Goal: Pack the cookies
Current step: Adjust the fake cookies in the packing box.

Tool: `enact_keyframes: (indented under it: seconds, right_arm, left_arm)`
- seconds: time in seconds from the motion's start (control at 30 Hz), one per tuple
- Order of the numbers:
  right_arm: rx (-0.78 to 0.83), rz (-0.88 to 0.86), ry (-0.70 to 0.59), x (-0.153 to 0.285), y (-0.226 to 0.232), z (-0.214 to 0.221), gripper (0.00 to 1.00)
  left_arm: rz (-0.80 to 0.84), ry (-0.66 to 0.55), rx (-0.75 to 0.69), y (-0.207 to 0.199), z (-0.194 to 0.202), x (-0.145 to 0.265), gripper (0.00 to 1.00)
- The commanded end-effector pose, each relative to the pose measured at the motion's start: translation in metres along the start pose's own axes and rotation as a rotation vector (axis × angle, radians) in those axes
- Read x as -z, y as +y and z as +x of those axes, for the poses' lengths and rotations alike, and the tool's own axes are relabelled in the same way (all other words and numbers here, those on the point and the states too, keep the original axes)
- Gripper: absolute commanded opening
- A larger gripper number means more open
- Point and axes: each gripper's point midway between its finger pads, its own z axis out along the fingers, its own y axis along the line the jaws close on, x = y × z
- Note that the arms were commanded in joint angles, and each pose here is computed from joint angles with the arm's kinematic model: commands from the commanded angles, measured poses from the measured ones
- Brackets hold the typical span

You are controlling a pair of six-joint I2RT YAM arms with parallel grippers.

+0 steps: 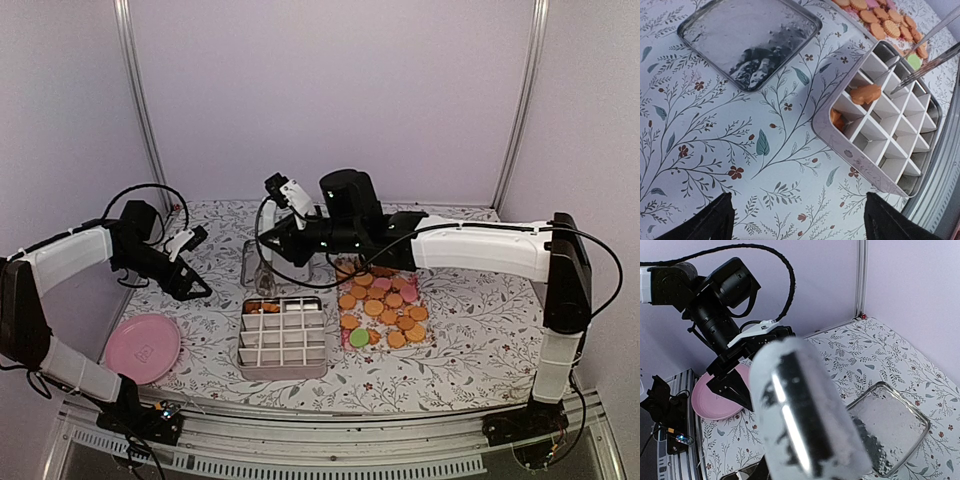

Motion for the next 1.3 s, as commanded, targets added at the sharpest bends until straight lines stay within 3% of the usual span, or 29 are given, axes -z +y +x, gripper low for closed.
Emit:
enact_keyframes:
  seconds: [0.0, 0.9, 1.27]
  right_arm:
    - [-0.001, -0.038, -0.018, -0.008, 0.006, -0.006, 0.26]
    - [-0.007, 0.105, 0.052, -0.013, -0.021, 0.023, 0.12]
    - [-0.032, 0.166, -0.046, 0.037, -0.043, -0.019, 0.12]
  left_arm:
    - [-0.007, -0.024, -0.017, 0.001, -0.003, 0.004, 0.90]
    - [-0.007, -0.028, -0.015, 0.001, -0.006, 0.005, 0.90]
    - [-0.005, -0.021, -0.012, 0.001, -0.002, 0.004, 0.90]
